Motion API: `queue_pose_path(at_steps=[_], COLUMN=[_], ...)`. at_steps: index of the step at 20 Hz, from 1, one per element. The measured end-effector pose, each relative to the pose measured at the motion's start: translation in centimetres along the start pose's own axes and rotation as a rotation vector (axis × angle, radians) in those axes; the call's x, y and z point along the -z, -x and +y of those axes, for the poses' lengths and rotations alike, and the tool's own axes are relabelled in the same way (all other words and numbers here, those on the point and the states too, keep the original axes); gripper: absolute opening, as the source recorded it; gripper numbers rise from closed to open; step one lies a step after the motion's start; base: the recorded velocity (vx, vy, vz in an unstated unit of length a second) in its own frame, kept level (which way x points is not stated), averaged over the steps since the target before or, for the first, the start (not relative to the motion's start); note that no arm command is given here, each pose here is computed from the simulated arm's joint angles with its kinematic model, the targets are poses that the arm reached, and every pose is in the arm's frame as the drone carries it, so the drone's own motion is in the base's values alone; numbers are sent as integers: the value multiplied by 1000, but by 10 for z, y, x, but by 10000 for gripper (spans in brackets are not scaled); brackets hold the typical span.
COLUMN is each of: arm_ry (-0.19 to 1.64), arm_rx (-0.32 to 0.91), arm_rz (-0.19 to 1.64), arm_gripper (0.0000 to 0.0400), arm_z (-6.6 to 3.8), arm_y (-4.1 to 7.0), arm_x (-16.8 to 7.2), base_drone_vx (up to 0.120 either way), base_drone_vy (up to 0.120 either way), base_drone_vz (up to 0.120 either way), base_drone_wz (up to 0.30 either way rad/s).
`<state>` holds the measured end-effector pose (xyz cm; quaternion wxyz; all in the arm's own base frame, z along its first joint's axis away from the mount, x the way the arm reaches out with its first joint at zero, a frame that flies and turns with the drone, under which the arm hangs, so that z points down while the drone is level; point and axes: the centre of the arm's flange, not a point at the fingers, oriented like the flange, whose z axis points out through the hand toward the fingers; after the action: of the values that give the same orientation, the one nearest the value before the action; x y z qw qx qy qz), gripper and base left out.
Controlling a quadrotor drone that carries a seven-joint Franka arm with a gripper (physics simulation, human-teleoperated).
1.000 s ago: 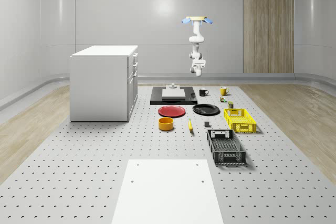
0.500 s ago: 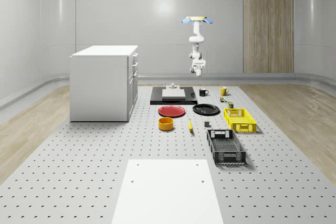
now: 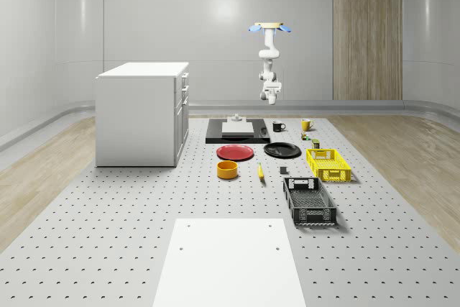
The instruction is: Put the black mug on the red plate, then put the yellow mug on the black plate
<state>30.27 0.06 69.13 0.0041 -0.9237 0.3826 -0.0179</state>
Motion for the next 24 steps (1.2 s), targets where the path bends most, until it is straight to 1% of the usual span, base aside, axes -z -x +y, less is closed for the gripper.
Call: queue_pose_path(at_steps=[9, 15, 20, 24], arm_ry=[11, 43, 114, 235], arm_rx=[0, 1, 2, 4], arm_rz=[21, 59, 135, 260], arm_gripper=[400, 400, 400, 400], arm_z=[-1, -4, -11, -23], arm_y=[2, 6, 13, 25], arm_x=[0, 0, -2, -6], base_drone_vx=[0, 0, 0, 110], base_drone_vy=[0, 0, 0, 0], base_drone_vz=[0, 0, 0, 0], base_drone_wz=[0, 0, 0, 0])
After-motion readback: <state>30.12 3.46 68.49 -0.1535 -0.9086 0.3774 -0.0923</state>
